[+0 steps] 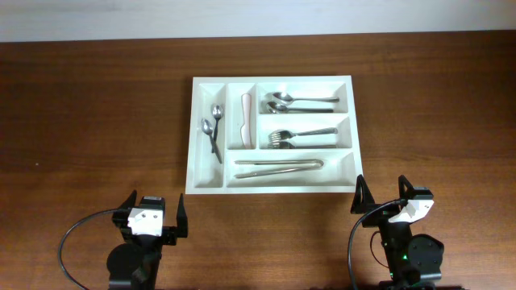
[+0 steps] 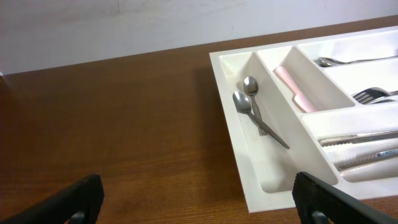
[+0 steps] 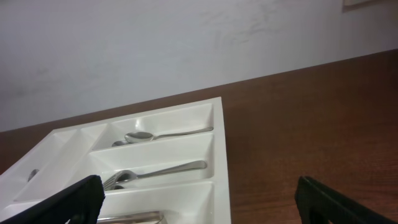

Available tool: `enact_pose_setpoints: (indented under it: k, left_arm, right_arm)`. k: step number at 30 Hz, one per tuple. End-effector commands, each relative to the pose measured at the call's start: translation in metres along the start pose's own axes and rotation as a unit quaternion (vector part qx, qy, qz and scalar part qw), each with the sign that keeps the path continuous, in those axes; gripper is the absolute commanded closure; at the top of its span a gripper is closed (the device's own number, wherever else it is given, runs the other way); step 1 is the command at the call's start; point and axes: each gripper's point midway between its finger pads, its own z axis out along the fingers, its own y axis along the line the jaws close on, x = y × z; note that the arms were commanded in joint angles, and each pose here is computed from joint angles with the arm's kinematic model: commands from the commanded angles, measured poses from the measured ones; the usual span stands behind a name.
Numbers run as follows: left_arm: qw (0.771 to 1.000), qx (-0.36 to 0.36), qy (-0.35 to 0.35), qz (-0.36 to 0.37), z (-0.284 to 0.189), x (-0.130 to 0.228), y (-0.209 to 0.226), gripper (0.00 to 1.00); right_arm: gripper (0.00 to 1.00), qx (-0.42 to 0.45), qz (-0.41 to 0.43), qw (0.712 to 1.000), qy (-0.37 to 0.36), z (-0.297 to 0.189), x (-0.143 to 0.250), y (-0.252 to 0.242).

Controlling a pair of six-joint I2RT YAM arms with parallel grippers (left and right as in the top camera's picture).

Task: Pack container

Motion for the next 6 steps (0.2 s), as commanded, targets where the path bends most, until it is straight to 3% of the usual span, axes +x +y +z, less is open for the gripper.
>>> enact_pose_setpoints:
  k: [1, 6]
  left_arm:
    - [1.0, -0.006, -0.001, 0.006, 0.0, 0.001, 0.0023, 0.01]
    - [1.0, -0.006, -0.001, 0.006, 0.0, 0.001, 0.0023, 0.01]
  right_arm:
    - [0.01, 0.002, 0.001, 1.0, 0.0, -0.0003, 0.0015, -0.0004]
    - [0.01, 0.002, 0.001, 1.0, 0.0, -0.0003, 0.0015, -0.0004]
